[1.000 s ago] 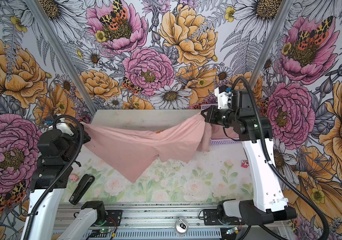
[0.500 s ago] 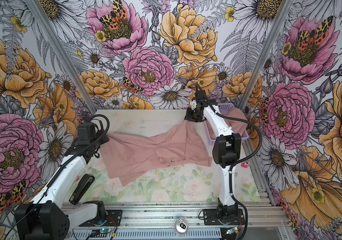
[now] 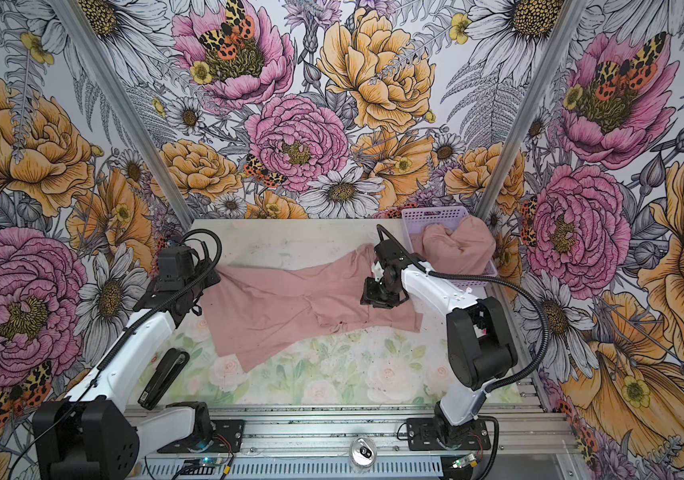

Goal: Fold and stack the mixed laundry pile

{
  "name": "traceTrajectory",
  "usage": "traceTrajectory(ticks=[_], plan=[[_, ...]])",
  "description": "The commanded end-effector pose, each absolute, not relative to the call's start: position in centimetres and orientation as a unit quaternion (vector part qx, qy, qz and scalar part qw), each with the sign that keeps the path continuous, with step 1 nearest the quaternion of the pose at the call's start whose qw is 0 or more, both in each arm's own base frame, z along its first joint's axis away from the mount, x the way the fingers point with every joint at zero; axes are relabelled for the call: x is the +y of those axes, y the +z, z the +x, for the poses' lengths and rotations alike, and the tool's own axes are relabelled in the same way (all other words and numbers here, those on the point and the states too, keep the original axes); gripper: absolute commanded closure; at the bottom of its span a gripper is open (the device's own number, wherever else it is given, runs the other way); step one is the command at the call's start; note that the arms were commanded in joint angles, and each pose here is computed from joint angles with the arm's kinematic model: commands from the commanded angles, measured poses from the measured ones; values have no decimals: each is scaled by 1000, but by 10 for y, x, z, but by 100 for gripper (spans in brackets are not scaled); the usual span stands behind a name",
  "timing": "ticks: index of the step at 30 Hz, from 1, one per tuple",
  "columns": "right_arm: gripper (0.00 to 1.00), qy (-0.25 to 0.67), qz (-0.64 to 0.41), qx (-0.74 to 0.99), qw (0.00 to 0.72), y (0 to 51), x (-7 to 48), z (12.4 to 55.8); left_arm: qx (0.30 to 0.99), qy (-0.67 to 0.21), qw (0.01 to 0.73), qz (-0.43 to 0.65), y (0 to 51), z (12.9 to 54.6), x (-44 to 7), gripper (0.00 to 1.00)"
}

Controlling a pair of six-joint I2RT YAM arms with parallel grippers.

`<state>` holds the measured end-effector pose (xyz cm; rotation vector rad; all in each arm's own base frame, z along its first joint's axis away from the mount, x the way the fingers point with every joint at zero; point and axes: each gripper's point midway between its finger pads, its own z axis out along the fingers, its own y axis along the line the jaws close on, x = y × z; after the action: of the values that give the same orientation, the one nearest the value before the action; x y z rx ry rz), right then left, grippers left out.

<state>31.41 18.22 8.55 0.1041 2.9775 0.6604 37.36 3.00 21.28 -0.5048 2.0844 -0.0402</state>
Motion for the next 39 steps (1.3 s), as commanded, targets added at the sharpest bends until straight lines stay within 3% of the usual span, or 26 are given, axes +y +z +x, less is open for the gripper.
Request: traceTrajectory(ticks=[1,22,30,34,39], plan=[[55,256,59,963,69,91,195,319,845,-22,496,-198,223,376,26,100],[59,251,85,964,27,56,196,298,845,-20,497,-197,224,369,25,100],[78,258,87,962,32,57,201,303,844,-21,498,-198,226,368,25,100],[100,261,86,961,37,62,201,303,845,-20,497,-197,226,366,25,100],[100,278,90,953,76,95,193,318,841,-29,503,-197,232,365,22,100]])
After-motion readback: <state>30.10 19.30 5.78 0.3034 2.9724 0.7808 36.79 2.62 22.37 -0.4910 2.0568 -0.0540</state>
